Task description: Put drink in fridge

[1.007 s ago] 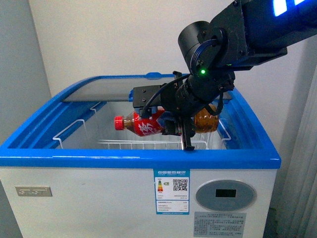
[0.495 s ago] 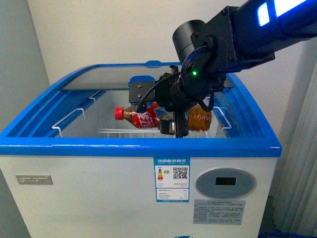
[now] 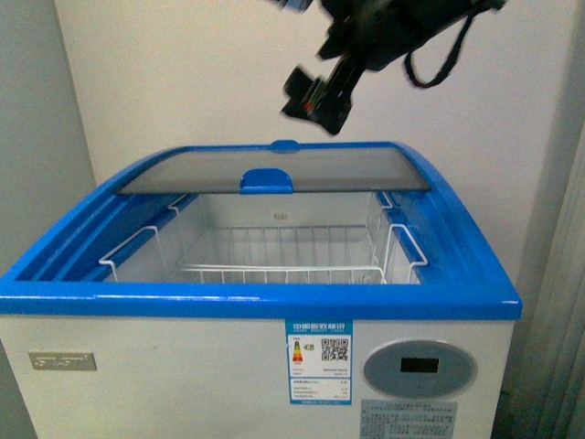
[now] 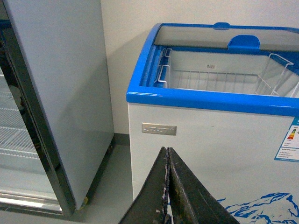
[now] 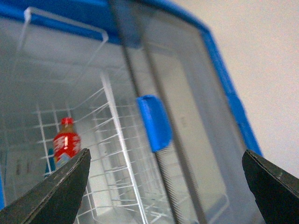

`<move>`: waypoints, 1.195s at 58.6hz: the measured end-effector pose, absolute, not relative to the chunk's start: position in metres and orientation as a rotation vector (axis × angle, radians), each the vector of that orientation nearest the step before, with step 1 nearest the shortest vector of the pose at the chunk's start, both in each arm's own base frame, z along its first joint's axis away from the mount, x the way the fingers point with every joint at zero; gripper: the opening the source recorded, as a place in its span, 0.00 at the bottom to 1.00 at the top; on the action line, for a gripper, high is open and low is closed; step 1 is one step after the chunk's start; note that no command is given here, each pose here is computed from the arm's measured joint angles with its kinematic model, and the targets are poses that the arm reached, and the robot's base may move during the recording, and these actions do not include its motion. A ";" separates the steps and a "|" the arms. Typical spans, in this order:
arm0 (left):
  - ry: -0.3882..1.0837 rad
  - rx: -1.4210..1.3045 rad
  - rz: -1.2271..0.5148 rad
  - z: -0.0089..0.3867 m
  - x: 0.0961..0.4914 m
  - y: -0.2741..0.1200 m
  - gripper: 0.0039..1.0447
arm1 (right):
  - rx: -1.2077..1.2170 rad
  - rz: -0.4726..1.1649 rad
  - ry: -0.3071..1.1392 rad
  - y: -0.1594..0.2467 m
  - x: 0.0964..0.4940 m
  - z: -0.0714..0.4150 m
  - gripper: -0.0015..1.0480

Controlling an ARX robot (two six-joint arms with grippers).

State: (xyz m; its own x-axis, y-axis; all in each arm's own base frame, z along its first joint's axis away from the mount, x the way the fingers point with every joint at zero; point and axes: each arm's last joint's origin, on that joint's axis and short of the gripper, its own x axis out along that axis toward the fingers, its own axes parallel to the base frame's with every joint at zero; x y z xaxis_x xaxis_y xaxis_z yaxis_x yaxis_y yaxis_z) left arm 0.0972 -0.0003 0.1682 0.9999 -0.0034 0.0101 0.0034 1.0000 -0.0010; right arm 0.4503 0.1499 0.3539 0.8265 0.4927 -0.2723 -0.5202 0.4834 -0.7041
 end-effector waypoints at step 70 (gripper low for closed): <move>-0.011 -0.001 -0.003 0.168 0.097 0.000 0.02 | -0.011 0.001 0.010 0.000 0.118 0.196 0.03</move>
State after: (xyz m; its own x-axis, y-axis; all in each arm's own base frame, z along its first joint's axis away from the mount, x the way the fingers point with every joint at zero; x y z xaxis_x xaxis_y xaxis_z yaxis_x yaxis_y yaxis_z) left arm 0.0971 -0.0003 0.1682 0.9999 -0.0034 0.0109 0.0034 1.0000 -0.0010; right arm 0.1180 0.0001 0.1961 0.9999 0.0008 -0.0105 -0.0009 0.9999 -0.0113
